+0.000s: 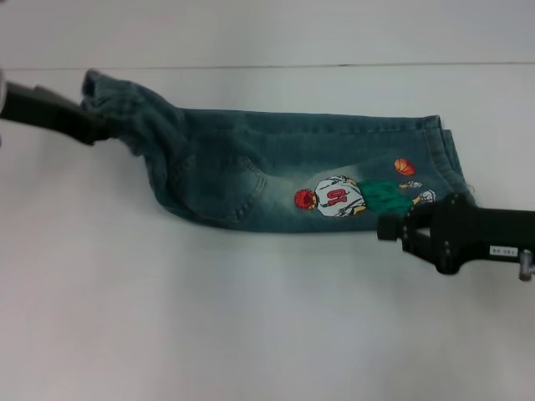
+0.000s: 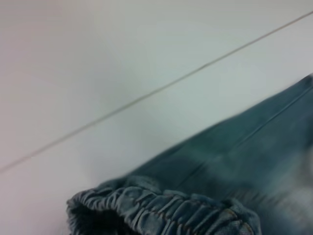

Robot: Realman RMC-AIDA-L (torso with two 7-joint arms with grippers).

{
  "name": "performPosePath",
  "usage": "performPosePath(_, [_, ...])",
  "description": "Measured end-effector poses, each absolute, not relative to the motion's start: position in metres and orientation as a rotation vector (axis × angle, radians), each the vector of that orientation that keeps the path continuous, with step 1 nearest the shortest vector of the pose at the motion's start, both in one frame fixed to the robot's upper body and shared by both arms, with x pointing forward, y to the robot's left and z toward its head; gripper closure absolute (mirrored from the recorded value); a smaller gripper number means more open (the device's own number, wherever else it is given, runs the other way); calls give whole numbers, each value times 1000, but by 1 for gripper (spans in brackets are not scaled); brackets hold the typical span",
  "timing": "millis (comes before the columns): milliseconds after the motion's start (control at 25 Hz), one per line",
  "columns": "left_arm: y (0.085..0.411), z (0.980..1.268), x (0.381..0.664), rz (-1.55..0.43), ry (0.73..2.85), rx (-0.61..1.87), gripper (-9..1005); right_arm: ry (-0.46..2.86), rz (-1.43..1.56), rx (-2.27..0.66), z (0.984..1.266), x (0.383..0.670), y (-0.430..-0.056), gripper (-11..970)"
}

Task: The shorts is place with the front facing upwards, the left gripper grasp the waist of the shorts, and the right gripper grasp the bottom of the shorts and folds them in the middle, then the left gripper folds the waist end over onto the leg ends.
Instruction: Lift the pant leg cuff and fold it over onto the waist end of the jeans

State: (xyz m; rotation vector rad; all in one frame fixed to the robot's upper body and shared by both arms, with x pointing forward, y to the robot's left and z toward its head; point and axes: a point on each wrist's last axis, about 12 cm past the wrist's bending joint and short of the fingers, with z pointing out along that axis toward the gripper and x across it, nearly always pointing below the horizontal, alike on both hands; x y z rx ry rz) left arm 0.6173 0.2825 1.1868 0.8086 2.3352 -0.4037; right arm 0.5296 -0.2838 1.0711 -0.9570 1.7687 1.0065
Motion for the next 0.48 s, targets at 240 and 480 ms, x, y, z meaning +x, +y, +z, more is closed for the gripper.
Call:
performPosePath(240, [257,1215,624,-523,2233,900,915,1752,925,-753,1064,540,-276,872])
performPosePath(480, [230,1241,633,-606,2141,933,915,1703,765,-611,1041,549,-254,926])
